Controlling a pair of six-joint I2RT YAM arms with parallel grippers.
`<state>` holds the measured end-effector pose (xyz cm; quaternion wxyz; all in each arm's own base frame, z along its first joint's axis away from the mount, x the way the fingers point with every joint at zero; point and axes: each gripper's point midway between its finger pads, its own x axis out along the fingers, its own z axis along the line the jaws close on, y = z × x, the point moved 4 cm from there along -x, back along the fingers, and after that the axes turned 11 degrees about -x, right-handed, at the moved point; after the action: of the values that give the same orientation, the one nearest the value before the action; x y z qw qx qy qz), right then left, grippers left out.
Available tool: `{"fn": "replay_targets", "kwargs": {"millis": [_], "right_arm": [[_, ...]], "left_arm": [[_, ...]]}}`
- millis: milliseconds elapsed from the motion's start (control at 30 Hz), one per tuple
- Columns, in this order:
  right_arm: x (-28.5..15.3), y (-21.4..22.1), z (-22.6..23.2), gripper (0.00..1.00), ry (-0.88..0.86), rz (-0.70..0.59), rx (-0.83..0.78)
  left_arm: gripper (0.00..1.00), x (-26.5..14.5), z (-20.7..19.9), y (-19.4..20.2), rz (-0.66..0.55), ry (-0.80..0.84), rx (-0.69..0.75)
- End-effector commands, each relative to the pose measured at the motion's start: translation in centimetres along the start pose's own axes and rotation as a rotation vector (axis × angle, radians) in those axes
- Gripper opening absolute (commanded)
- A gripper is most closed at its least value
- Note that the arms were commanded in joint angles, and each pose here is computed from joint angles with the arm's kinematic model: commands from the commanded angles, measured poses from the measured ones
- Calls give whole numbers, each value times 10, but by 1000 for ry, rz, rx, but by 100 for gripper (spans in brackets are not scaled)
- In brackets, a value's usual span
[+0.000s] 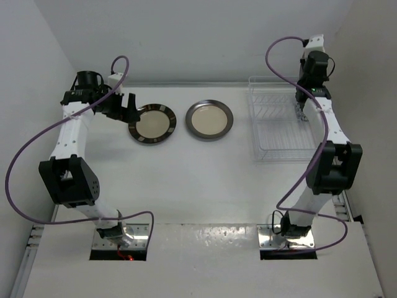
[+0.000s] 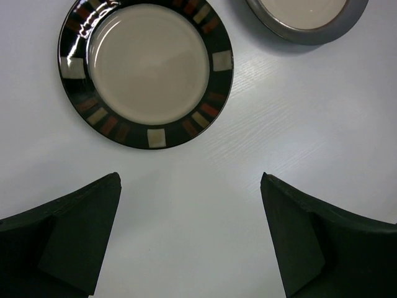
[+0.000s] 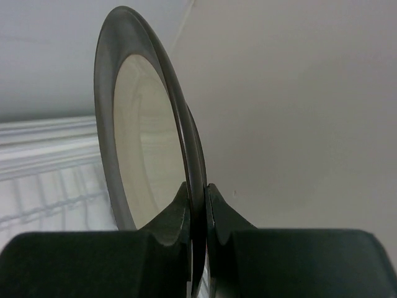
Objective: Load the plates into the dish rack
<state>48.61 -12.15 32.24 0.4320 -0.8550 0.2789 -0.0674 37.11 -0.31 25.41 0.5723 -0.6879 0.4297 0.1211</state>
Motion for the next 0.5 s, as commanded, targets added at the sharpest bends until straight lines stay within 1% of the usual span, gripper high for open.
{"fn": "replay_targets", "kwargs": {"millis": [0, 100, 333, 367, 400, 467], "right_arm": [[-3, -65, -62, 0, 256, -211, 58], [7, -52, -54, 0, 242, -183, 69], [13, -23, -24, 0, 192, -127, 97], [13, -21, -22, 0, 190, -123, 104], [14, -16, -20, 0, 190, -110, 109], [17, -11, -12, 0, 175, -102, 101]], "left_arm": [[100, 10, 4, 1, 7, 20, -23], [100, 15, 8, 5, 32, 13, -38], [100, 28, 18, 7, 65, 9, -59], [100, 25, 17, -1, 45, 6, -46], [100, 29, 19, 3, 66, 10, -59], [100, 29, 20, -3, 56, 8, -53]]}}
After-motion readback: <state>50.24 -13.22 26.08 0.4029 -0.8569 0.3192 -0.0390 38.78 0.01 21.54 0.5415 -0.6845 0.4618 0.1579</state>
